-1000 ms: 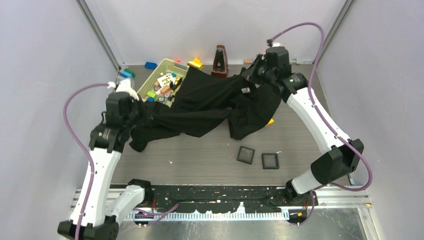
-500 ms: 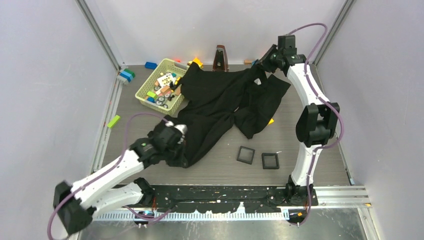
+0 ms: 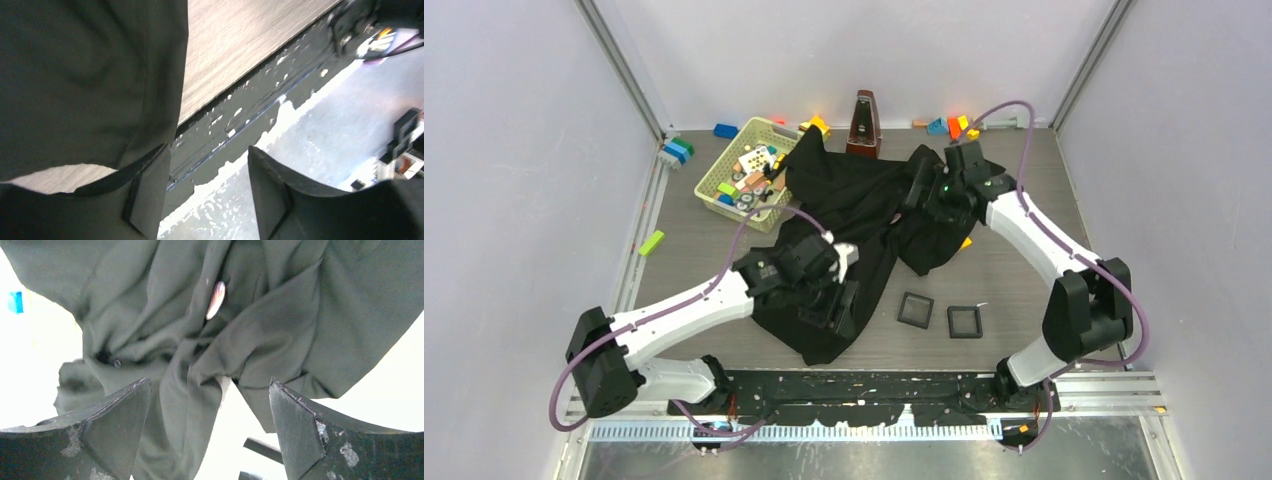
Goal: Remove the brooch from the garment
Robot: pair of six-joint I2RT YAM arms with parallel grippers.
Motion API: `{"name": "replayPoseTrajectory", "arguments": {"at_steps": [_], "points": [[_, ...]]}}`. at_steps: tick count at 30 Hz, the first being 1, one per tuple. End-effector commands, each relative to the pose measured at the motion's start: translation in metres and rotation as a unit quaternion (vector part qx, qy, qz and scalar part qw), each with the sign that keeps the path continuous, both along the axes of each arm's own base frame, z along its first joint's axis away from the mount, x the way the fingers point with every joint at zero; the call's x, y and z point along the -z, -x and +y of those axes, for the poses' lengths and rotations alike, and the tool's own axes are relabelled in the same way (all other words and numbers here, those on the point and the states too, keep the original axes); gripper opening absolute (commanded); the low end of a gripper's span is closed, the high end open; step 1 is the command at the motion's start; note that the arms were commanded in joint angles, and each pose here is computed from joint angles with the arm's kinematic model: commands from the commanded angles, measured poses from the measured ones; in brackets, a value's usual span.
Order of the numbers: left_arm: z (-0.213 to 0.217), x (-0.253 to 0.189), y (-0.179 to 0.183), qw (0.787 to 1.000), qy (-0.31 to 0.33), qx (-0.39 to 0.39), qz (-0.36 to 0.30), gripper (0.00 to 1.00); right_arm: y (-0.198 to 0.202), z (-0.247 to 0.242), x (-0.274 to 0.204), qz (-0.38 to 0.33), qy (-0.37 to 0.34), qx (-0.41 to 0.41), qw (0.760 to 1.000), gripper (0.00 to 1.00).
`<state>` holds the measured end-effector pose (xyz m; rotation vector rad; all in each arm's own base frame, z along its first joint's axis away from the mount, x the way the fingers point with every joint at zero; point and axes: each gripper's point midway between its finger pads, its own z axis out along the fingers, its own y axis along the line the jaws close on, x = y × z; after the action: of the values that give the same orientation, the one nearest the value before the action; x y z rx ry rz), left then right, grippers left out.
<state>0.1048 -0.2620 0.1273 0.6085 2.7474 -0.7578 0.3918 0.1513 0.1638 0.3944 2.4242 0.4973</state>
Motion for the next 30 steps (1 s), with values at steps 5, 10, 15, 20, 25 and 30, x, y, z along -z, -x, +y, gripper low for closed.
{"name": "replayPoseTrajectory", "arguments": {"at_steps": [5,10,15,20,25,30], "points": [[0.026,-0.035,-0.124,0.990,-0.007,-0.079,-0.116,0.79,0.021,0.031,0.020,-0.042,0.025,0.003,0.999,0.89],[0.035,-0.016,-0.181,0.979,-0.063,-0.126,-0.146,0.82,0.019,0.045,0.037,-0.035,0.024,0.004,0.999,0.86],[0.024,0.004,-0.222,0.976,-0.050,-0.155,-0.143,0.82,0.010,0.064,0.056,-0.017,0.009,-0.019,1.000,0.82],[0.027,0.005,-0.259,0.967,-0.091,-0.161,-0.174,0.82,0.006,0.070,0.075,0.005,0.016,-0.031,0.999,0.52],[0.026,0.000,-0.283,0.962,-0.130,-0.146,-0.191,0.81,0.031,0.045,0.088,0.012,0.045,-0.017,0.999,0.08],[0.012,0.013,-0.307,0.964,-0.143,-0.111,-0.193,0.81,0.065,0.026,0.087,0.018,0.047,-0.015,0.999,0.03]]}}
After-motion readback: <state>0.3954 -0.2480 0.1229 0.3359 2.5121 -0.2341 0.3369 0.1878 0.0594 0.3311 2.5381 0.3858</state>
